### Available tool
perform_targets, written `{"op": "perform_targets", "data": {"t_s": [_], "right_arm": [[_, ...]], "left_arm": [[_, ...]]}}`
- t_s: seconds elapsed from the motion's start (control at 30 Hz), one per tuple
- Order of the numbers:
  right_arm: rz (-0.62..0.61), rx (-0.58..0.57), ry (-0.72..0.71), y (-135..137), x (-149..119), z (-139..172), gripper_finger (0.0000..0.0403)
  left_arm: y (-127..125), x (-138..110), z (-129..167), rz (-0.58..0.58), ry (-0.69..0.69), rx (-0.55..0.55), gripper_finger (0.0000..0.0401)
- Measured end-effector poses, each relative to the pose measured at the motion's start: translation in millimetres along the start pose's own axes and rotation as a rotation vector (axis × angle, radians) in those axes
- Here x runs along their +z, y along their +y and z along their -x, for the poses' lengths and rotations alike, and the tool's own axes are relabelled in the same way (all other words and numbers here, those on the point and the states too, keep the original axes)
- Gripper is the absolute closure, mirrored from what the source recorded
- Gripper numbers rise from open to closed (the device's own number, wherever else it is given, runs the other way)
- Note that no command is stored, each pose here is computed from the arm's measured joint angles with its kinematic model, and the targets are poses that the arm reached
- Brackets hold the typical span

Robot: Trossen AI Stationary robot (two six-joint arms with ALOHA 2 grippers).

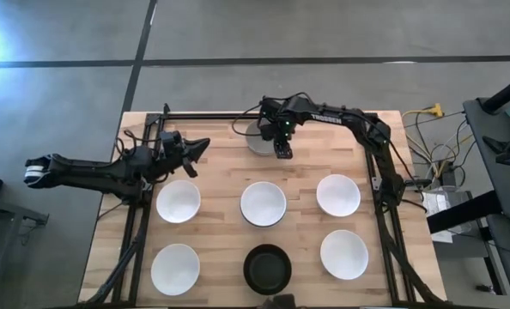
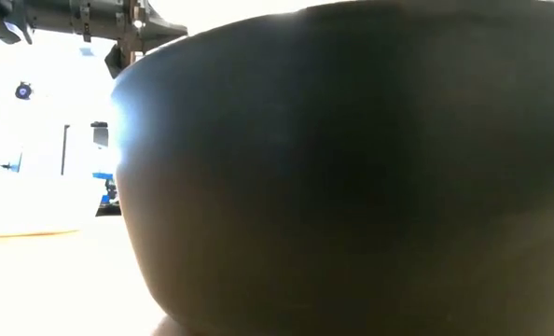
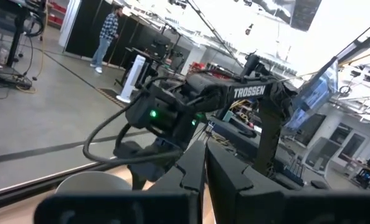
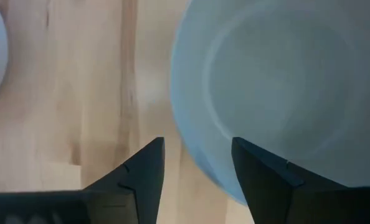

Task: Nest bowls inside each other
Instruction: Stack the light gray bowl on top of the white bowl

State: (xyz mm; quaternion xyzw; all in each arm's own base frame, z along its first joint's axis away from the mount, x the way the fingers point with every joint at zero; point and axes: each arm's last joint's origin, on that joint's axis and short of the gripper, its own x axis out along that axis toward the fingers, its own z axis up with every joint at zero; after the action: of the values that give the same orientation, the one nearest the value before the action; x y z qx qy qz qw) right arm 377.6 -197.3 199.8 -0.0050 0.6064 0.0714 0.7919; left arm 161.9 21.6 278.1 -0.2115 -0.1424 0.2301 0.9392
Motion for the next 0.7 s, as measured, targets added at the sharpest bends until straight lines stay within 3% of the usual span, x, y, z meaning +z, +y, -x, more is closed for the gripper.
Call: {"op": "perform_targets", "data": {"t_s": [0.23, 0.4, 0.53, 0.7], "right_arm": [[0.006, 0.0, 0.021, 3.1, 0.0, -9.0, 0.0231], [-0.048, -0.09, 0.115, -3.1, -3.2, -26.9, 0.0247], [-0.092, -0.103, 0.133, -4.6, -4.0, -32.8, 0.0277], [-0.16, -0.107, 0.128, -4.4, -3.5, -33.5, 0.0342]], "left_arm": [[0.5, -1.6, -1.0, -0.005, 0.004, 0.014, 0.0401], [1.0, -1.9, -1.7, -0.006, 0.004, 0.018, 0.0401], [1.0, -1.8, -1.6, -0.002, 0.003, 0.017, 0.0401], [0.8, -0.1, -0.6, 0.008, -0.005, 0.013, 0.0401]]}}
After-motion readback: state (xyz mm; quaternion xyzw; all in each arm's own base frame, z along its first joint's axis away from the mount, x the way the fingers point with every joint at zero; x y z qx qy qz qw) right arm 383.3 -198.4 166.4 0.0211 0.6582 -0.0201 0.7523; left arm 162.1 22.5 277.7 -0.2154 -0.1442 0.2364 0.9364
